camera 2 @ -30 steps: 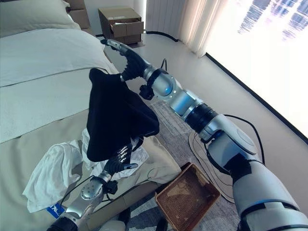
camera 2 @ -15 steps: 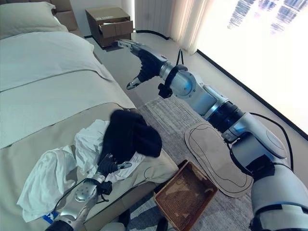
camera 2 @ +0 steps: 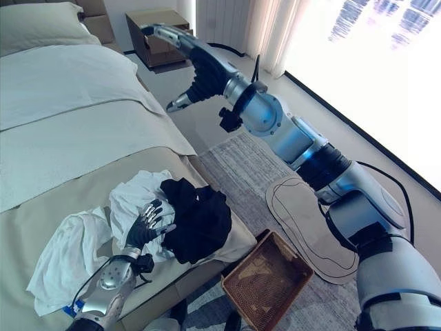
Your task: Pick up clothes into the bucket
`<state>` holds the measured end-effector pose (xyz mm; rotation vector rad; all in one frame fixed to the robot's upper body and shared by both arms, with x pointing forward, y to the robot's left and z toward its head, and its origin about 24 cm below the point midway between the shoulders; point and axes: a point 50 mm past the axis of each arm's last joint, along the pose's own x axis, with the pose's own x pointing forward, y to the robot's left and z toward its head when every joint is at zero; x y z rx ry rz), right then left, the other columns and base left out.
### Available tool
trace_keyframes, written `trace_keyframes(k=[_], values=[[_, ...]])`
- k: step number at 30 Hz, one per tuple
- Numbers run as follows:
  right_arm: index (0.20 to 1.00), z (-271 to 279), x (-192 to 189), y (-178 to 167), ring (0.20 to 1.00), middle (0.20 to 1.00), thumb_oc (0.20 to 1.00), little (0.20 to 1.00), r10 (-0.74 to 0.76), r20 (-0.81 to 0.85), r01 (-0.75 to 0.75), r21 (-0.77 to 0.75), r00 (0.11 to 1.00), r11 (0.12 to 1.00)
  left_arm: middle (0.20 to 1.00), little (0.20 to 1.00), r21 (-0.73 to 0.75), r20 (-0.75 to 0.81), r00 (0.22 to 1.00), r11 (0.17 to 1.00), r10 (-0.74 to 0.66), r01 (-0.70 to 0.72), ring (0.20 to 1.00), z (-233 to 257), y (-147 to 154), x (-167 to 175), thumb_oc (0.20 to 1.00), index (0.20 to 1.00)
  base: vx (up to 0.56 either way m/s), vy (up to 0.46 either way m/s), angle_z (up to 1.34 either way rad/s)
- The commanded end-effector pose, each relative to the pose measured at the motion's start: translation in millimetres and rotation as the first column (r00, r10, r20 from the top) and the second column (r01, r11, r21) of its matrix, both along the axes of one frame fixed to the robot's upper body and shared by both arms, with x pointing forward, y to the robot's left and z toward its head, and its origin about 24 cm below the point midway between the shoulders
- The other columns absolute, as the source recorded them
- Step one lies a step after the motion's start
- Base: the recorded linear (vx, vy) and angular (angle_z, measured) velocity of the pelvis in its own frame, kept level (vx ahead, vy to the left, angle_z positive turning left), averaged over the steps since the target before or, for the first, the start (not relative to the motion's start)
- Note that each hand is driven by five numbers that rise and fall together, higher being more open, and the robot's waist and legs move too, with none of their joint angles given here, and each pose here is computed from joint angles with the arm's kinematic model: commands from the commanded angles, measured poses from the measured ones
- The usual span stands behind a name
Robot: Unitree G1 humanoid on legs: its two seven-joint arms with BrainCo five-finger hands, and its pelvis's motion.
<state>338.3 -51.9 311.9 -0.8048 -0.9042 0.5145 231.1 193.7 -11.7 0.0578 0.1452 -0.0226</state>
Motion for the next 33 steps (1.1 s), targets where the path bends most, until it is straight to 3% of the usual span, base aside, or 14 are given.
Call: trace_keyframes(k=[1, 2, 4, 6, 7, 9, 15, 19, 23, 27, 28, 33], values=[[1.000, 18, -10, -21, 1.000, 1.000, 1.000, 1.000, 0.024, 0.059, -0.033, 0.171, 0.998, 0.985, 1.000, 1.000, 0.093, 0.135, 0.989, 0.995, -0.060, 0.048, 1.000, 23, -1, 6, 1.000, 1.000, 0.00, 0.000, 0.00], [1.000, 13, -11, -33, 1.000, 1.000, 1.000, 1.000, 0.015, 0.044, -0.025, 0.238, 0.999, 0.971, 1.000, 1.000, 0.198, 0.138, 0.987, 0.978, -0.087, 0.059, 1.000, 23, 0, 7, 1.000, 1.000, 0.00, 0.000, 0.00], [1.000, 6, -11, -38, 1.000, 1.000, 1.000, 1.000, 0.014, 0.029, -0.022, 0.268, 0.999, 0.963, 1.000, 1.000, 0.259, 0.140, 0.985, 0.964, -0.101, 0.062, 1.000, 24, 1, 9, 1.000, 1.000, 0.00, 0.000, 0.00], [1.000, -23, -11, -62, 1.000, 1.000, 1.000, 1.000, -0.034, -0.038, 0.045, 0.329, 0.999, 0.943, 1.000, 1.000, 0.445, 0.155, 0.974, 0.892, -0.164, 0.079, 1.000, 28, 5, 13, 1.000, 1.000, 0.00, 0.000, 0.00], [1.000, -24, -11, -63, 1.000, 1.000, 1.000, 1.000, -0.036, -0.040, 0.047, 0.331, 0.999, 0.943, 1.000, 1.000, 0.447, 0.153, 0.974, 0.891, -0.166, 0.081, 1.000, 27, 4, 13, 1.000, 1.000, -0.02, 0.035, -0.01], [1.000, -66, -13, -86, 1.000, 1.000, 1.000, 1.000, -0.079, -0.160, 0.136, 0.383, 0.984, 0.914, 1.000, 1.000, 0.582, 0.171, 0.960, 0.809, -0.223, 0.084, 1.000, 36, 10, 21, 1.000, 1.000, 0.00, 0.039, -0.04], [1.000, -145, -31, -130, 1.000, 1.000, 1.000, 1.000, -0.139, -0.401, 0.338, 0.483, 0.906, 0.808, 1.000, 1.000, 0.747, 0.204, 0.944, 0.665, -0.260, 0.022, 1.000, 49, 22, 38, 1.000, 1.000, 0.01, 0.023, -0.09], [1.000, -197, -54, -165, 1.000, 1.000, 1.000, 1.000, -0.278, -0.537, 0.530, 0.401, 0.797, 0.747, 1.000, 1.000, 0.866, 0.244, 0.913, 0.497, -0.327, -0.054, 1.000, 68, 23, 58, 1.000, 1.000, -0.12, 0.026, -0.12], [1.000, -220, -67, -179, 1.000, 1.000, 1.000, 1.000, -0.311, -0.600, 0.605, 0.381, 0.737, 0.700, 1.000, 1.000, 0.913, 0.291, 0.874, 0.386, -0.389, -0.133, 1.000, 90, 17, 76, 1.000, 1.000, -0.18, 0.029, -0.09], [1.000, -230, -73, -189, 1.000, 1.000, 1.000, 1.000, -0.377, -0.609, 0.654, 0.328, 0.699, 0.682, 1.000, 1.000, 0.925, 0.322, 0.856, 0.328, -0.404, -0.193, 1.000, 104, 18, 86, 1.000, 1.000, -0.16, 0.037, -0.07], [1.000, -243, -74, -193, 1.000, 1.000, 1.000, 1.000, -0.378, -0.652, 0.694, 0.330, 0.658, 0.640, 1.000, 1.000, 0.924, 0.339, 0.850, 0.312, -0.402, -0.221, 1.000, 109, 16, 91, 1.000, 1.000, -0.11, 0.020, -0.03], [1.000, -257, -72, -196, 1.000, 1.000, 1.000, 1.000, -0.400, -0.689, 0.739, 0.297, 0.604, 0.605, 1.000, 1.000, 0.939, 0.326, 0.875, 0.231, -0.357, -0.256, 1.000, 115, 25, 102, 1.000, 1.000, -0.08, 0.017, -0.08]])
